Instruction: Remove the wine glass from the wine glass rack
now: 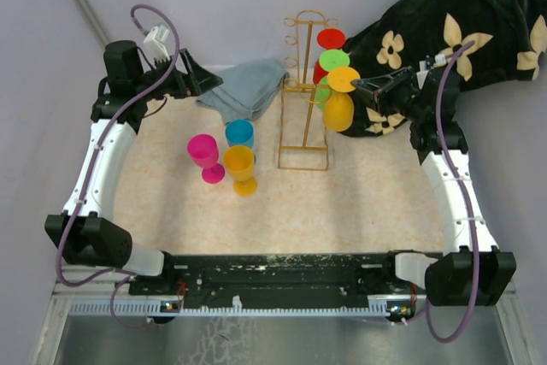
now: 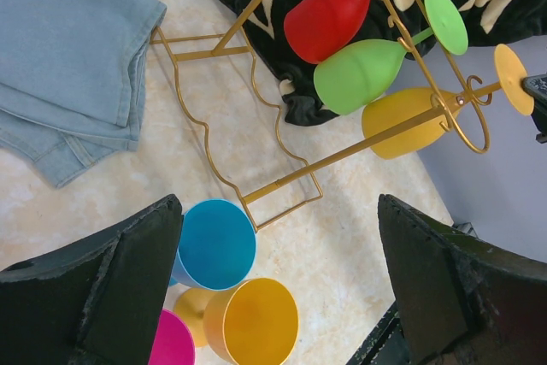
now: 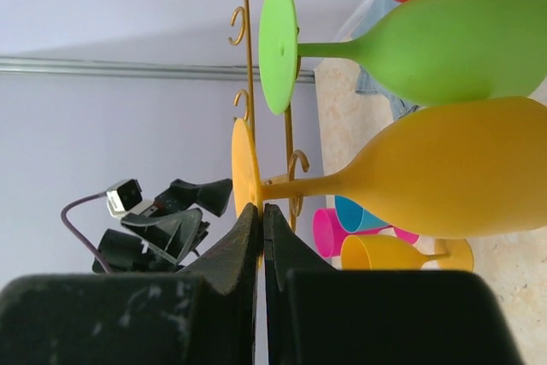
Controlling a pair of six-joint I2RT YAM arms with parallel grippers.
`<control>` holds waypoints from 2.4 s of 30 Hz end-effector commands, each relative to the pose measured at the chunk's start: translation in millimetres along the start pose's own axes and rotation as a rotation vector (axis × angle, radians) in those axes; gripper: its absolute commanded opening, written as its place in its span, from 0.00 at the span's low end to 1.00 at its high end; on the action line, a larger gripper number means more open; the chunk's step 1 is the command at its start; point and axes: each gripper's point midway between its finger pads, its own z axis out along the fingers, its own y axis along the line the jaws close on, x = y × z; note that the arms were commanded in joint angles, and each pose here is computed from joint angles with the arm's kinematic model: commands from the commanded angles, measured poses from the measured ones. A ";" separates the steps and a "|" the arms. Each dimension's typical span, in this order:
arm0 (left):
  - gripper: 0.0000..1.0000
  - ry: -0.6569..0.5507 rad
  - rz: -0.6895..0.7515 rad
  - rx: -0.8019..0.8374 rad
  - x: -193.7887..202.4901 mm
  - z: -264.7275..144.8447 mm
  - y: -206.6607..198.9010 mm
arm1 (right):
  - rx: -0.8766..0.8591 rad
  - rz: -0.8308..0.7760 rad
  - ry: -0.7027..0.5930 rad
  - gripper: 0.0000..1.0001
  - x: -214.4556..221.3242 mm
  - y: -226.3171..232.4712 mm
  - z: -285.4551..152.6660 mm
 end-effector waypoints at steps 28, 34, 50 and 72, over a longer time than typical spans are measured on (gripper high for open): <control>1.00 0.004 0.025 0.032 0.7 6.1 -6.8 | -0.079 -0.070 -0.096 0.00 -14.8 33.2 -28.2; 1.00 0.007 0.025 0.031 2.1 6.7 -5.8 | -0.092 -0.046 -0.085 0.00 -12.6 30.4 -26.3; 1.00 0.000 0.036 0.028 0.2 5.1 -6.8 | -0.061 -0.024 -0.067 0.00 -13.2 8.4 -12.9; 1.00 0.000 0.037 0.029 0.1 4.6 -7.3 | -0.053 0.034 -0.089 0.00 -16.2 0.4 -10.1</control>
